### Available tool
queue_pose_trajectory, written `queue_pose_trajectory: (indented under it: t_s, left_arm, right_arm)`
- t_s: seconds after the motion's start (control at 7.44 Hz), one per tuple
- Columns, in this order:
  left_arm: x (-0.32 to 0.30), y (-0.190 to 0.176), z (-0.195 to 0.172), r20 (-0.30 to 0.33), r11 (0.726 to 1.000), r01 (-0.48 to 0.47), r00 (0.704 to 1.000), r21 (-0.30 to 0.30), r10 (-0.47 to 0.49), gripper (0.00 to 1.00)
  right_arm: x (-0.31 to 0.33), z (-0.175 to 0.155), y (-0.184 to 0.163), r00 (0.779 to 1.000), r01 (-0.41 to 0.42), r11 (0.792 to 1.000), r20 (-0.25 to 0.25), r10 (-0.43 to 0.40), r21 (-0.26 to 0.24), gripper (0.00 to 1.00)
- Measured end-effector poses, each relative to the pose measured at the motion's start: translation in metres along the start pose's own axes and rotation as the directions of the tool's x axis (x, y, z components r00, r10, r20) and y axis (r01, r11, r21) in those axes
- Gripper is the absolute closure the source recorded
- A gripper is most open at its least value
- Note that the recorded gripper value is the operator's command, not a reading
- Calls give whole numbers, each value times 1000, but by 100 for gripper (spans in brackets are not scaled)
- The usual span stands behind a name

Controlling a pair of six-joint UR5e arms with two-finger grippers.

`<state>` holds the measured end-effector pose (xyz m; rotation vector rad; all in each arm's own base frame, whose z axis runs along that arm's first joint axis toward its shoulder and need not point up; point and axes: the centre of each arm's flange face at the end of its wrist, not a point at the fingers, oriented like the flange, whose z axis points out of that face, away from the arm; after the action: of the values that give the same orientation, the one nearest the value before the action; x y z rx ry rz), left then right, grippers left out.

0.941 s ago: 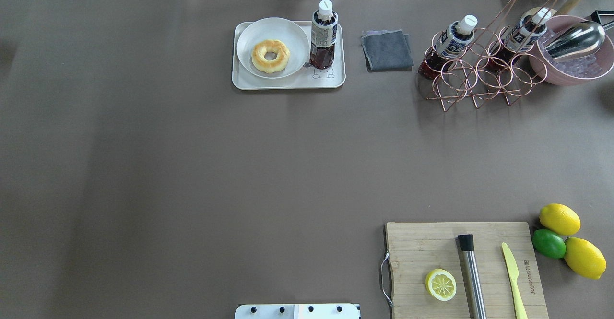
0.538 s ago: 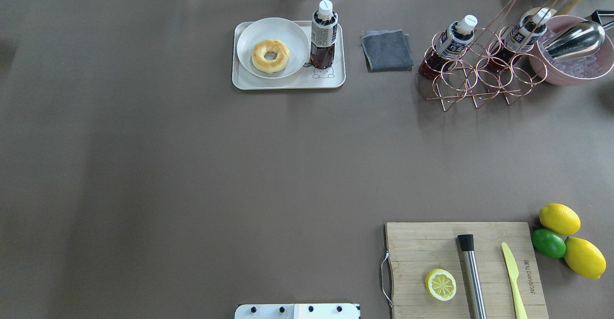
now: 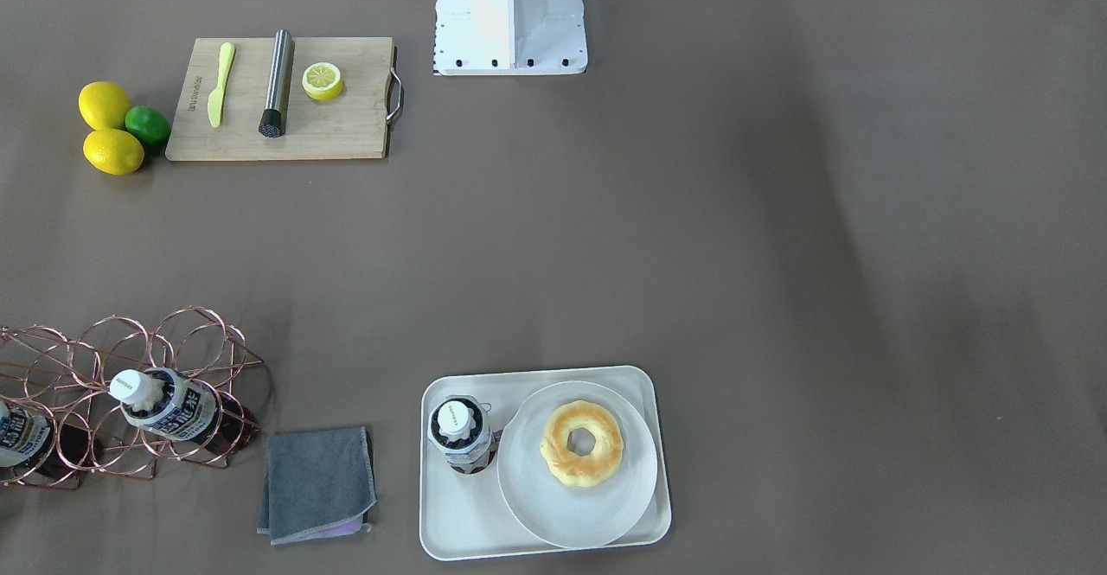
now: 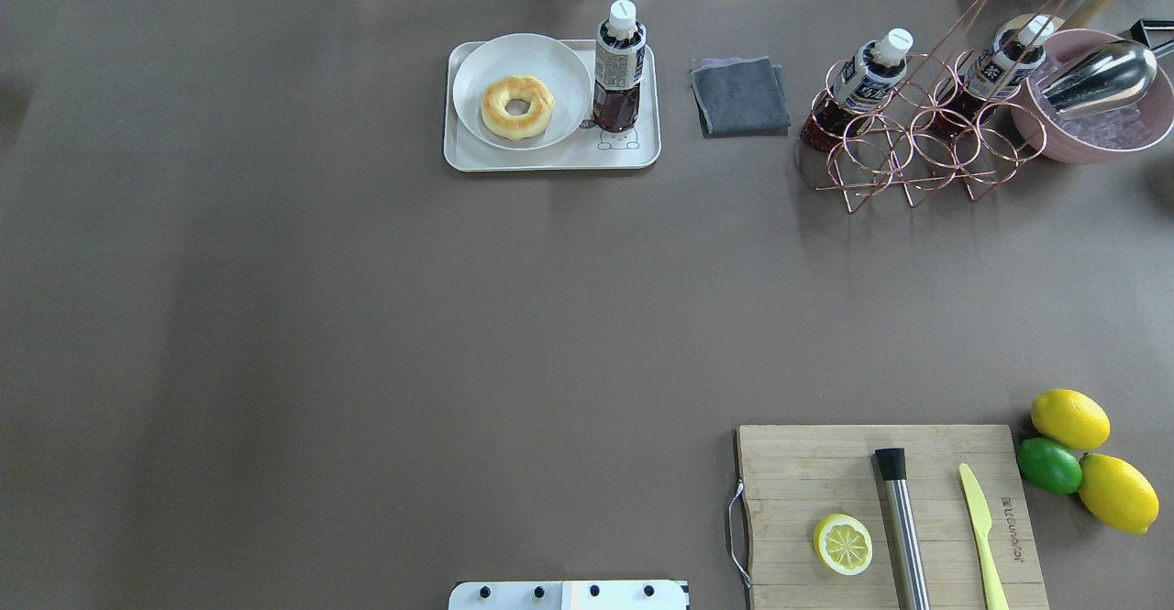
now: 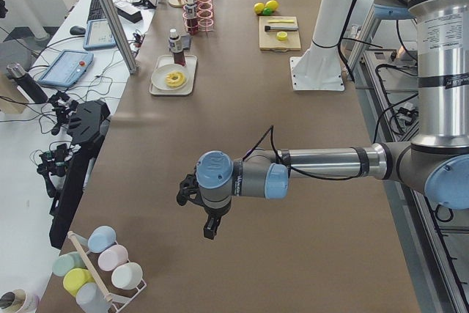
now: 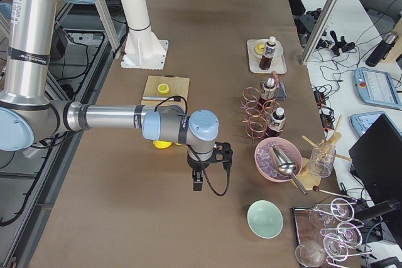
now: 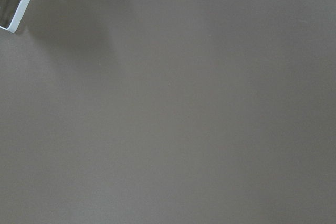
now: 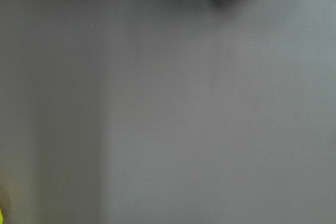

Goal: Place tea on tray

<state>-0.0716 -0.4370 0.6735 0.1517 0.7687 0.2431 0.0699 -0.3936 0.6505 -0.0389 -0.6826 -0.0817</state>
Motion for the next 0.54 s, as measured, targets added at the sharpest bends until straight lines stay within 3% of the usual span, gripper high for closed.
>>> queue_pose_trajectory:
  t_s: [0.54]
  left_arm:
    - [-5,14,-4,7,1000,15,1000,8,-15,2]
  right_arm:
    - [-2,-4,0,1000,7,1000,-1,-7,8,0]
